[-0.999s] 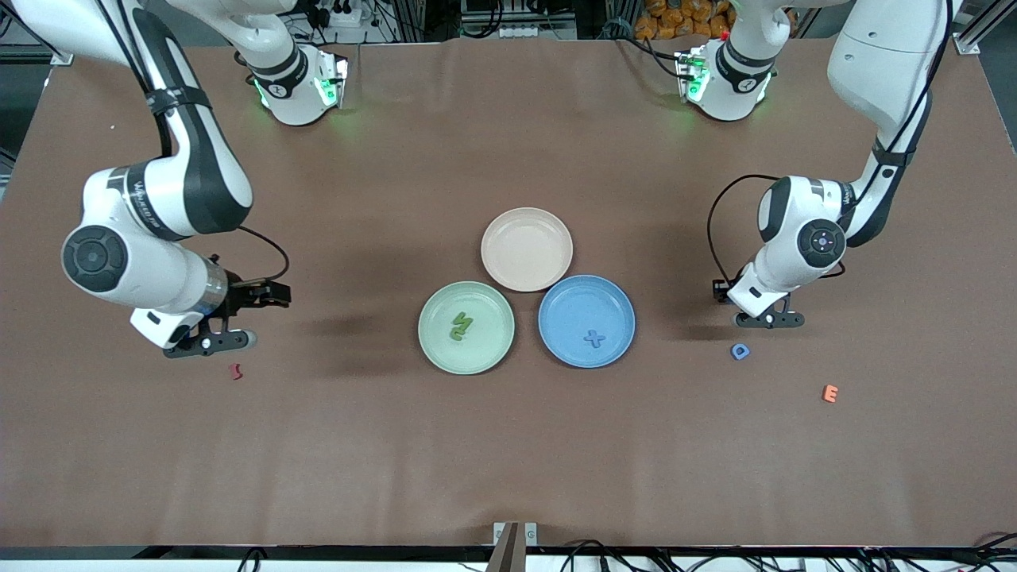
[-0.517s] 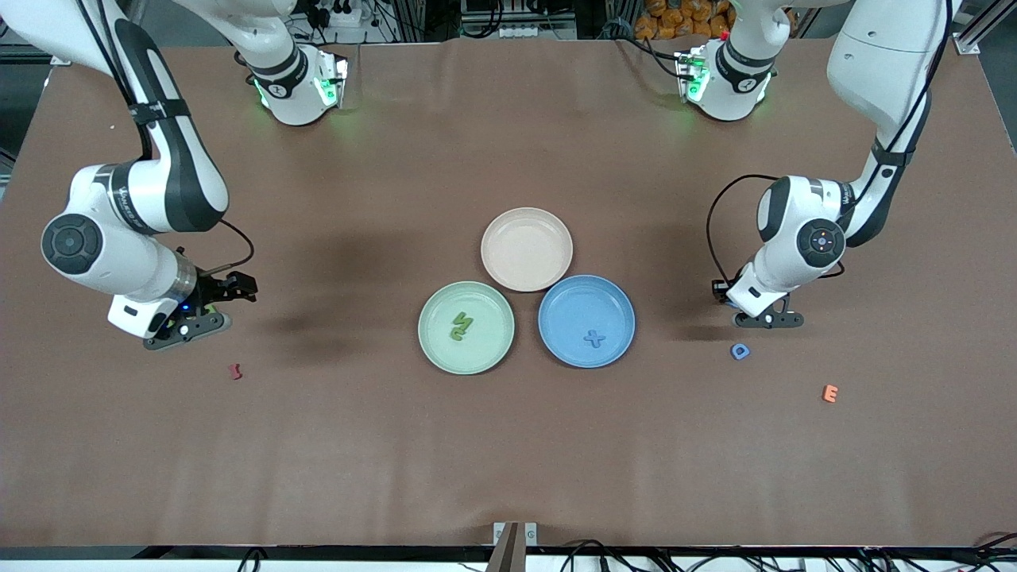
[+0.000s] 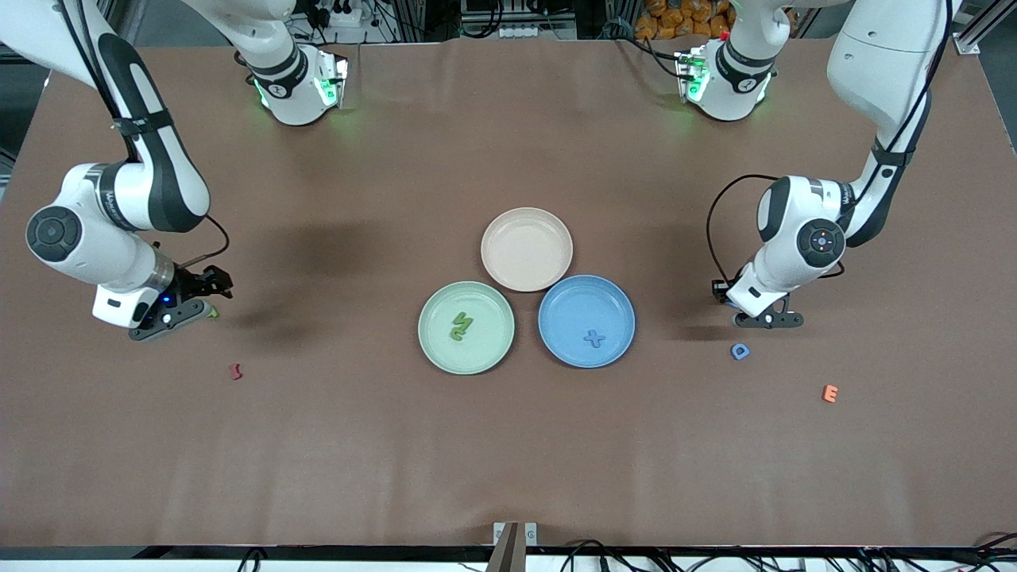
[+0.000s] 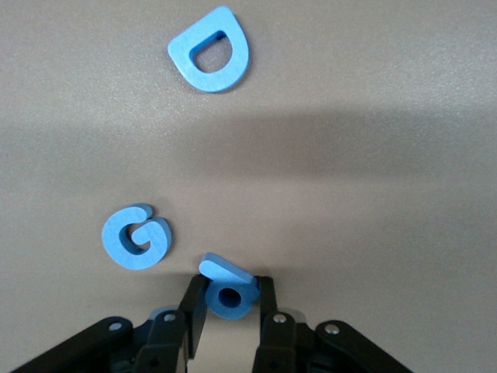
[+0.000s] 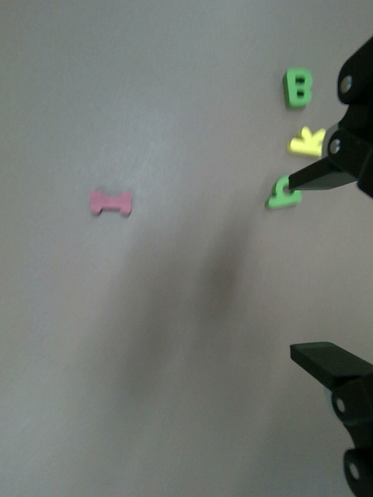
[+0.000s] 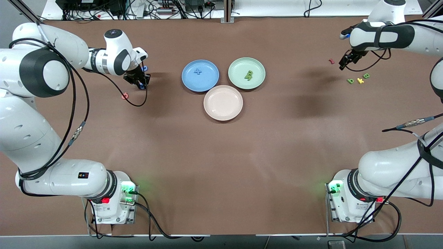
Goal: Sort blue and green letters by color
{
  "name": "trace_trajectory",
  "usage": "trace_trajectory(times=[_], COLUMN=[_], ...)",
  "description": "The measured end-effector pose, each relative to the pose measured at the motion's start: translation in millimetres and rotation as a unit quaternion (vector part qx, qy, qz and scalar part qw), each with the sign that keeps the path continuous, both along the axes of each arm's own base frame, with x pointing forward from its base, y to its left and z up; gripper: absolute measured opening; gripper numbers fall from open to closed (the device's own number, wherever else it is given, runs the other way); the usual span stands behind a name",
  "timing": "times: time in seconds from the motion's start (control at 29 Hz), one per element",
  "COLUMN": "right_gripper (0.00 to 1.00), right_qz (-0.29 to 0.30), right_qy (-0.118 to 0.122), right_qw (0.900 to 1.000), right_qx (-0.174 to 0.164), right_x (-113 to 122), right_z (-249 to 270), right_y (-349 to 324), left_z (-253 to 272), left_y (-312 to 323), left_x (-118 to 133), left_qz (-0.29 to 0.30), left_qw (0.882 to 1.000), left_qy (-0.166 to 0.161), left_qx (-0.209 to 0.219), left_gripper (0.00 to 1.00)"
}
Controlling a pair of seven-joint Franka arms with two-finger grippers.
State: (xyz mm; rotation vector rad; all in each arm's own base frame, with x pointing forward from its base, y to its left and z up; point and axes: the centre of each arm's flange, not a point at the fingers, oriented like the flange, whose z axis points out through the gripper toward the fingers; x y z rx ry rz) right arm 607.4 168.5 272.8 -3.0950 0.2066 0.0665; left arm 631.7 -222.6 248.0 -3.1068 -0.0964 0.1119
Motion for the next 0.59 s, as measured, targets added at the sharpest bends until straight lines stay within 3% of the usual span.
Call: trace_trajectory(times=[0.34, 0.59], right_gripper=[0.27, 0.27], right_qz=[-0.072, -0.107], right_qy=[-0.001, 0.002], right_qw=[0.997, 0.994], right_qx=[0.014, 0.024], right_x=[-6, -8], right_z=[2, -5], right_y=[81, 124], left_z=[2, -8], left_y=[85, 125], left_x=[-4, -11], left_qz=[-0.064, -0.095], left_qw=[0.997, 0.995], left_qy=[0.015, 0.011], left_qx=[0.029, 0.022], left_gripper=[0.87, 0.86])
